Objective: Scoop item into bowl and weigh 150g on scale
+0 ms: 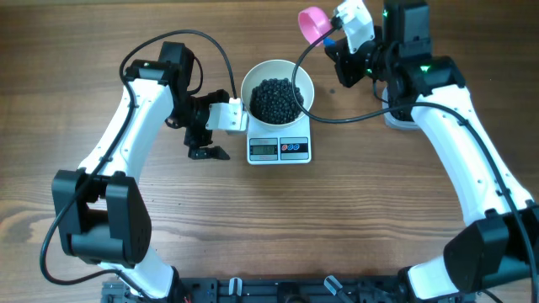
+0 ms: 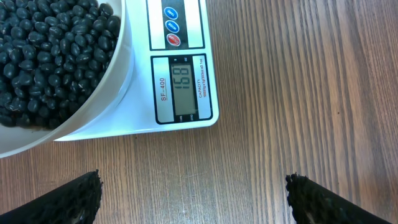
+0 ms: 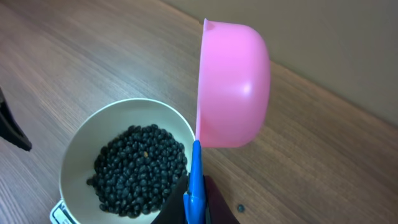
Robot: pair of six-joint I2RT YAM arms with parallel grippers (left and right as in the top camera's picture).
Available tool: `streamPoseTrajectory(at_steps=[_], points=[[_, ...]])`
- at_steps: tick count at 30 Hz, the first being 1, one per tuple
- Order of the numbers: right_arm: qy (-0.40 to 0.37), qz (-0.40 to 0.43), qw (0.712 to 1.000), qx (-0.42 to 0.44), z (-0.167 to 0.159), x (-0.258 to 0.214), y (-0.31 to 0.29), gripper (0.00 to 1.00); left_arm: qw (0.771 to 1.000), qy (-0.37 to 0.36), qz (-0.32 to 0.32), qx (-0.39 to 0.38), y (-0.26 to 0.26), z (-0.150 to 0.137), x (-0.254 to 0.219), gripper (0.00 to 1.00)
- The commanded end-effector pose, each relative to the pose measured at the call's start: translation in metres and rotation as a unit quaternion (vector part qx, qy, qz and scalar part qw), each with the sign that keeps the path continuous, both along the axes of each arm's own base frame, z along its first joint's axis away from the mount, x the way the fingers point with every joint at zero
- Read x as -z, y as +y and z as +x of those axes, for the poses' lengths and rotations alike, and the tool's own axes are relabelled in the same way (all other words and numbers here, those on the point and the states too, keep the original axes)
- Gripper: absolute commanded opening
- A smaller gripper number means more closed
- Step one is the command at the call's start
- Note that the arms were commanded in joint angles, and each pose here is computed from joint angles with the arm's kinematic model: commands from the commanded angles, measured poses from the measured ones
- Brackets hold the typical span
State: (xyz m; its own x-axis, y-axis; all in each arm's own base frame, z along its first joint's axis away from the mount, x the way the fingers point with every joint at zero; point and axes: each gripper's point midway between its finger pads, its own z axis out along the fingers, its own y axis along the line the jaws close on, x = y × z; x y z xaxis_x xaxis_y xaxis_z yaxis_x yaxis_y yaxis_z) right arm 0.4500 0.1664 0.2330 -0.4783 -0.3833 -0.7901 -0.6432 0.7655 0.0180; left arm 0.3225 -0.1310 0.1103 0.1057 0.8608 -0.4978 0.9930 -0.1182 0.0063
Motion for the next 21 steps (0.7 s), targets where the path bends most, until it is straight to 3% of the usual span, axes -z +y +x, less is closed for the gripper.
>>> streamPoseTrajectory(at_steps=[1,8,21], points=[[-0.003,0.002,1.000,0.002,0.007,0.001,0.002,0.04,1.000,0.005,0.000,0.001,-0.001,-0.002,0.002,1.00],[0.013,0.002,1.000,0.004,0.003,0.006,0.001,0.04,1.000,0.005,0.000,0.001,-0.001,-0.002,0.002,1.00],[0.033,0.109,0.990,0.079,0.014,-0.021,0.006,0.04,1.000,0.004,0.000,0.001,-0.001,-0.002,0.002,1.00]])
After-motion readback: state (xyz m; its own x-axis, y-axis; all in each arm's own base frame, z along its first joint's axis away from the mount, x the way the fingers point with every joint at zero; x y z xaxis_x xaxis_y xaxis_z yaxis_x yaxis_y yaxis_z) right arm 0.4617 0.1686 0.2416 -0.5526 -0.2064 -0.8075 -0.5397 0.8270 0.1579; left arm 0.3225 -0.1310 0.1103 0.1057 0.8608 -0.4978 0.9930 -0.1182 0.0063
